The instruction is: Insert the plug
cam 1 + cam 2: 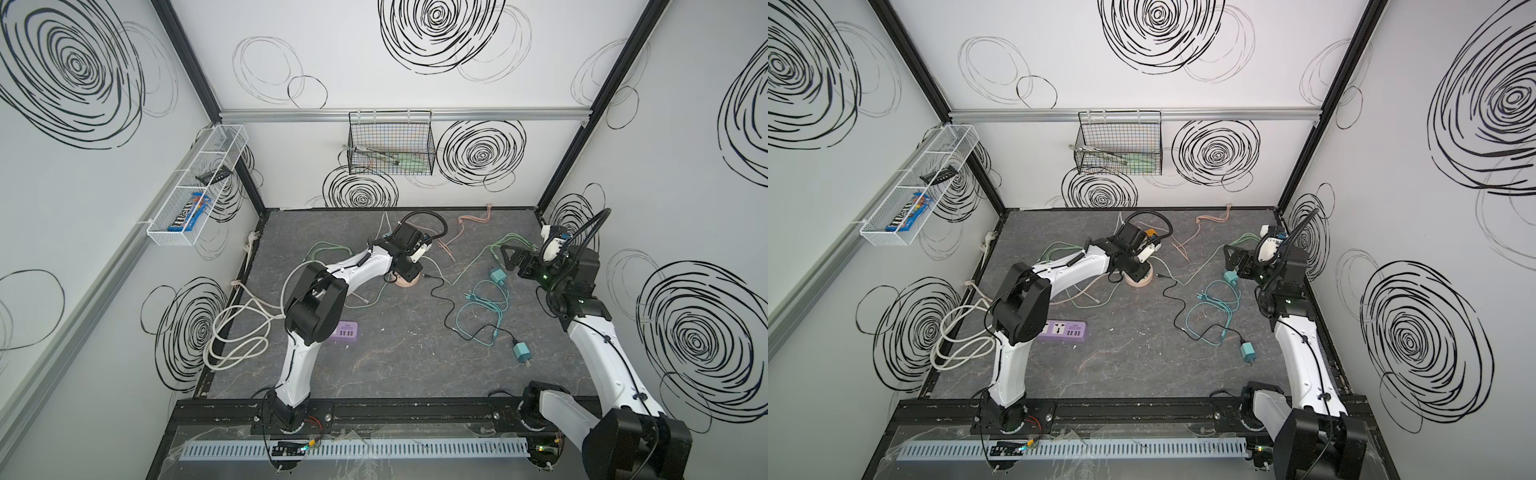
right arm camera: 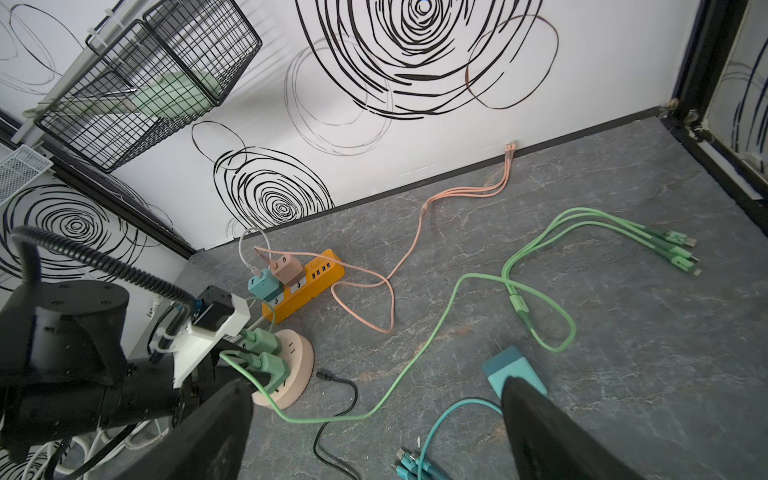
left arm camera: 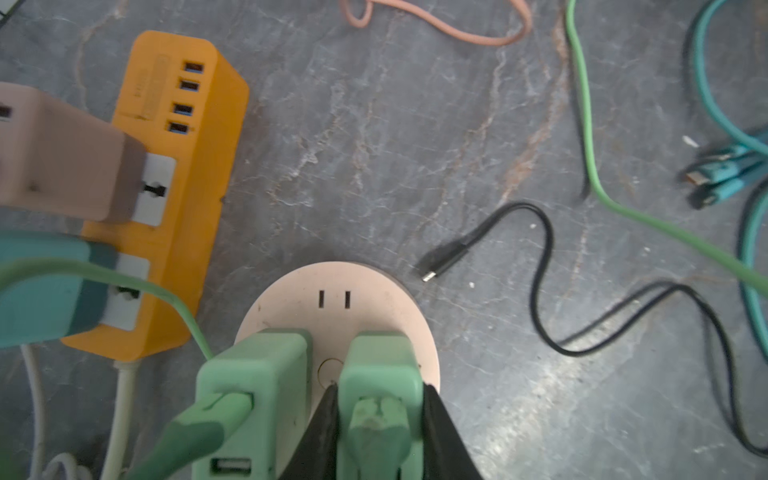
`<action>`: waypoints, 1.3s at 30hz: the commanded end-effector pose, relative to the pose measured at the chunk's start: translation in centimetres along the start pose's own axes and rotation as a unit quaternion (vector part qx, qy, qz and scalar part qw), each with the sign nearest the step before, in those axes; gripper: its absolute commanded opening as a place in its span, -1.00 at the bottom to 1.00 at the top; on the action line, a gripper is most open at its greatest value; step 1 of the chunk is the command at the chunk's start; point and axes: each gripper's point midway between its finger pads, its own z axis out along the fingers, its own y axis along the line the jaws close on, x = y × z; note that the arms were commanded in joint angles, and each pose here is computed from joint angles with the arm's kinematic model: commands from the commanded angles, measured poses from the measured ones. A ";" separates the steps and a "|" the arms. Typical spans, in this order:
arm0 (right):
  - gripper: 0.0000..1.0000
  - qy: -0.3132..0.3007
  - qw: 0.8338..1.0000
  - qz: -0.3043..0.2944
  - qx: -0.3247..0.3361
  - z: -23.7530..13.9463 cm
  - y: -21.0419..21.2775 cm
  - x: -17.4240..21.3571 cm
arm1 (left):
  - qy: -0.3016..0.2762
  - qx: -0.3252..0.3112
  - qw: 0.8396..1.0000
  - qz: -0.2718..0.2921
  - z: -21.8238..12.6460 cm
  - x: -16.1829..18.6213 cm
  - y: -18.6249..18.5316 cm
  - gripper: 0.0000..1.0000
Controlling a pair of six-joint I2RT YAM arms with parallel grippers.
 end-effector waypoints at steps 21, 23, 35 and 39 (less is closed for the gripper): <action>0.95 0.005 1.000 0.013 -0.010 -0.5 0.9 0.0 | -0.042 0.066 0.994 -0.080 -5.1 -0.9 0.7 0.65; 0.95 0.005 1.000 0.017 -0.013 -0.4 0.9 0.1 | -0.045 0.064 0.993 -0.091 -5.7 -0.5 0.8 0.75; 0.95 0.005 0.998 0.016 -0.058 0.9 3.7 1.1 | -0.146 -0.070 0.951 -0.262 -13.3 2.8 6.0 0.92; 0.95 0.010 0.993 -0.020 -0.117 1.4 7.7 2.2 | -0.186 -0.118 0.913 -0.344 -16.0 6.0 8.9 0.92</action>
